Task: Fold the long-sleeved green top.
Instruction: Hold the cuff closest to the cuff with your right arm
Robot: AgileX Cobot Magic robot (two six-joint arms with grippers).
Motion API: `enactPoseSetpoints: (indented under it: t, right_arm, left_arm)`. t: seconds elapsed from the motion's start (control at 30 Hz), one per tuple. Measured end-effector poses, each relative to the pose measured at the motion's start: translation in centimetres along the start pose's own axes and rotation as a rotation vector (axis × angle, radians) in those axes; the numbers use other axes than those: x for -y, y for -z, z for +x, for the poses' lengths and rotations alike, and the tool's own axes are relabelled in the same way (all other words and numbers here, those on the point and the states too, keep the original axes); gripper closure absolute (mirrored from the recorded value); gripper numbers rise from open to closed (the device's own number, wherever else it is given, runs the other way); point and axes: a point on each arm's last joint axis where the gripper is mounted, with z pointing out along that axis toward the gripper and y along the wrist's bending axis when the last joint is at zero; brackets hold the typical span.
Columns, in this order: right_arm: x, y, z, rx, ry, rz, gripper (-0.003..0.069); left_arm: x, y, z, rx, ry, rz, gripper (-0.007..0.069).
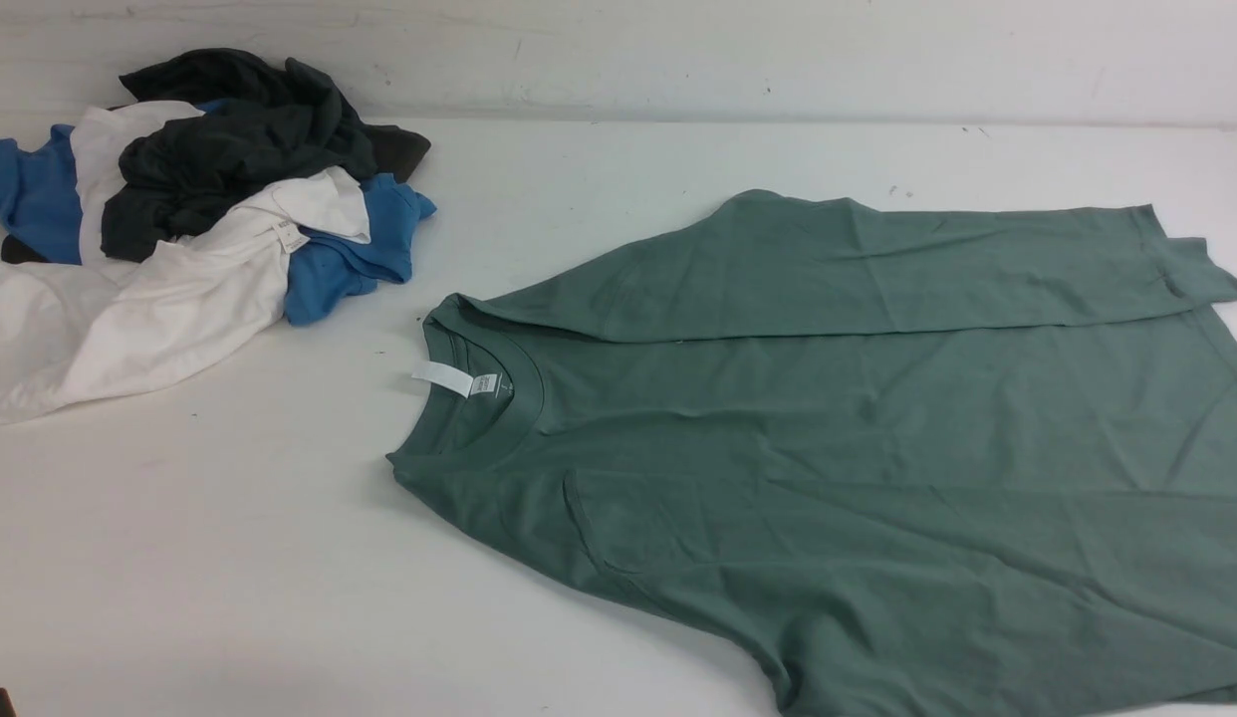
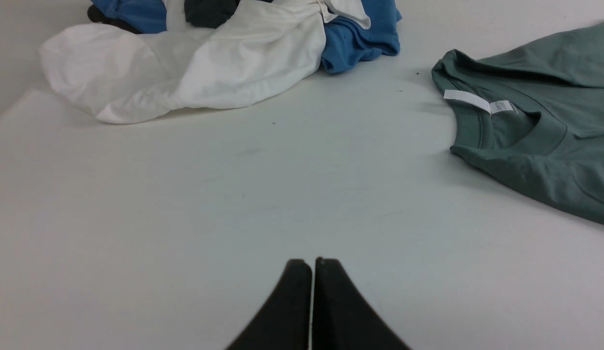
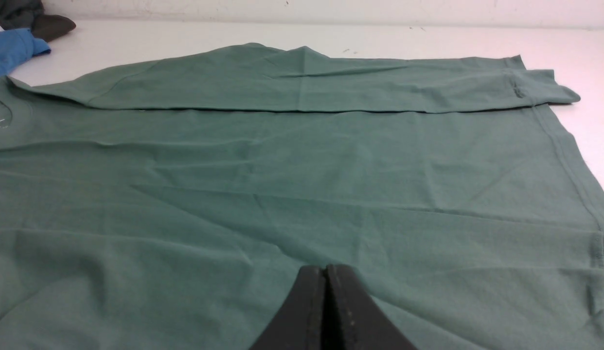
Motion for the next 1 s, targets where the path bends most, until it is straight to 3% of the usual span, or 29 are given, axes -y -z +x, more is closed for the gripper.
enactPoseSetpoints:
  t: [0.6,0.67,0.77,0.8,0.83,0.87,0.9,1.0]
  right_arm:
    - [0.0,0.0,0.0,0.0,-0.001,0.0,0.0673]
    - [-0.1,0.0,0.0,0.001,-0.031,-0.006,0.0673]
    - [-0.4,0.0,0.0,0.003,-0.249,-0.049,0.0673]
    - [-0.4,0.0,0.0,0.003,-0.256,-0.049,0.0673]
    - [-0.8,0.0,-0.1,0.0,-0.428,-0.086,0.0673]
    - [-0.8,0.0,-0.1,0.001,-0.448,-0.091,0.0673]
    - [-1.0,0.0,-0.1,-0.003,-0.573,-0.118,0.0673]
    - [-1.3,0.0,-0.4,0.007,-0.747,-0.16,0.0673]
  left_arm:
    - [0.0,0.0,0.0,0.0,0.02,0.003,0.0629]
    - [0.2,0.0,0.0,-0.002,0.114,0.022,0.0629]
    - [0.9,0.0,-0.2,0.001,0.487,0.107,0.0629]
    - [1.0,0.0,-0.2,0.002,0.513,0.113,0.0629]
    - [1.3,0.1,-0.5,0.004,0.721,0.161,0.0629]
    - [1.4,0.1,-0.5,0.002,0.762,0.173,0.0629]
    - [1.6,0.2,-0.8,0.0,0.92,0.209,0.0629]
    - [1.9,0.2,-1.1,-0.004,1.086,0.252,0.0629]
